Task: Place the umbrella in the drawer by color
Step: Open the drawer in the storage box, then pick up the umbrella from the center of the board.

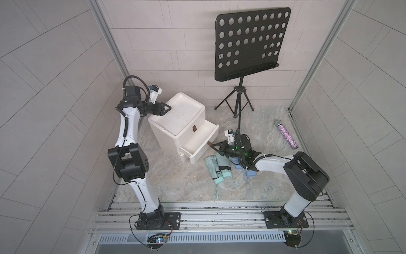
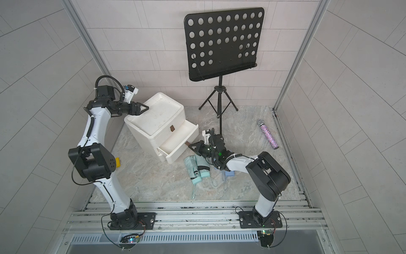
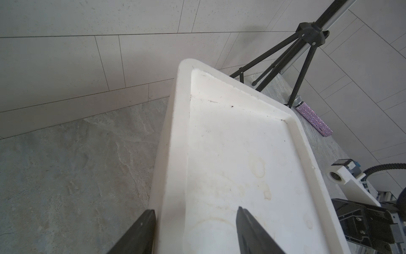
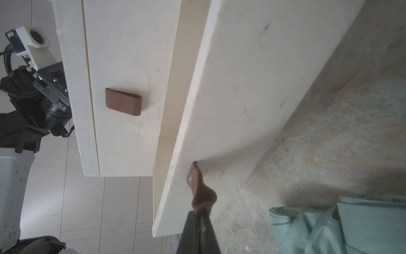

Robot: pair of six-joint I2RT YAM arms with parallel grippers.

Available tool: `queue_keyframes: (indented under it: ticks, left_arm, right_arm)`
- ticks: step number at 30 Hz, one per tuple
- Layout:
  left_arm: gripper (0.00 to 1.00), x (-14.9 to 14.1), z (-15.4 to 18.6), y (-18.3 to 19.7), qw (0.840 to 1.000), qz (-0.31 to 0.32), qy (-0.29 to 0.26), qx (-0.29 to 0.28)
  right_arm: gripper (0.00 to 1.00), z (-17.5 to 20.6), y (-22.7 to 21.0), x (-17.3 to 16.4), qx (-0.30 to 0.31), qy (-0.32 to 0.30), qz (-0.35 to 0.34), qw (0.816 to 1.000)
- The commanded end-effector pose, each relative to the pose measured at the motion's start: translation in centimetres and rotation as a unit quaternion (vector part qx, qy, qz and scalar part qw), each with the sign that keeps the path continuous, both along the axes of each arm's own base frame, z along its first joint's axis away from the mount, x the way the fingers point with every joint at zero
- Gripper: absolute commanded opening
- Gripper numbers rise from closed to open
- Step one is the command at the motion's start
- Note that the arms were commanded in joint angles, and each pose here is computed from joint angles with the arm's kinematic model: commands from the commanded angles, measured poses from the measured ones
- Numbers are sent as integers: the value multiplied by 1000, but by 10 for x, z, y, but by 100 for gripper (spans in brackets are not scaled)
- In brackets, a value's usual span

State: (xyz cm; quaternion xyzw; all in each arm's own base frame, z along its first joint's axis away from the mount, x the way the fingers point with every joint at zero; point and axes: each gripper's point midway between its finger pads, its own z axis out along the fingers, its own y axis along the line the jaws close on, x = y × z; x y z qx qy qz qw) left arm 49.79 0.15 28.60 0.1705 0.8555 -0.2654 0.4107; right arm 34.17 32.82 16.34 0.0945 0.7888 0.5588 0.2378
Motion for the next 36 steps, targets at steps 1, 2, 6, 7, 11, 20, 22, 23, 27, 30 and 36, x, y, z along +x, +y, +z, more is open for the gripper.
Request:
queue_keyframes:
  ticks: [1,2,6,7,11,20,22,23,27,30,36]
  left_arm:
    - [64,-2,-30,9,998,12,56,-11]
    - [64,-2,-29,9,998,12,56,-12]
    - [64,0,-26,10,998,16,53,-14]
    - [64,0,-24,10,998,18,51,-16]
    - [65,6,-10,22,998,41,40,-32]
    - [81,5,59,67,992,110,-12,-63]
    - [82,-1,77,73,991,119,-27,-61]
    - [82,-4,85,75,990,124,-33,-57]
    - [82,-25,113,68,990,118,-48,-62]
    - [82,-51,133,49,991,92,-54,-77]
    - [82,-109,157,9,991,47,-67,-103]
  right_arm:
    - [0,5,-10,-12,-25,-18,8,999]
    - [0,5,-14,-14,-29,-20,7,999]
    - [0,7,-21,-20,-50,-24,8,998]
    - [0,6,-22,-21,-52,-24,8,998]
    - [0,1,-26,-27,-65,-24,11,998]
    - [55,7,-40,-29,-107,-35,3,994]
    - [62,10,-44,-30,-118,-40,1,992]
    - [64,12,-47,-29,-125,-41,-2,991]
    - [68,20,-67,-26,-152,-47,-17,987]
    - [69,34,-90,-22,-184,-62,-34,980]
    - [72,52,-138,-16,-270,-74,-64,958]
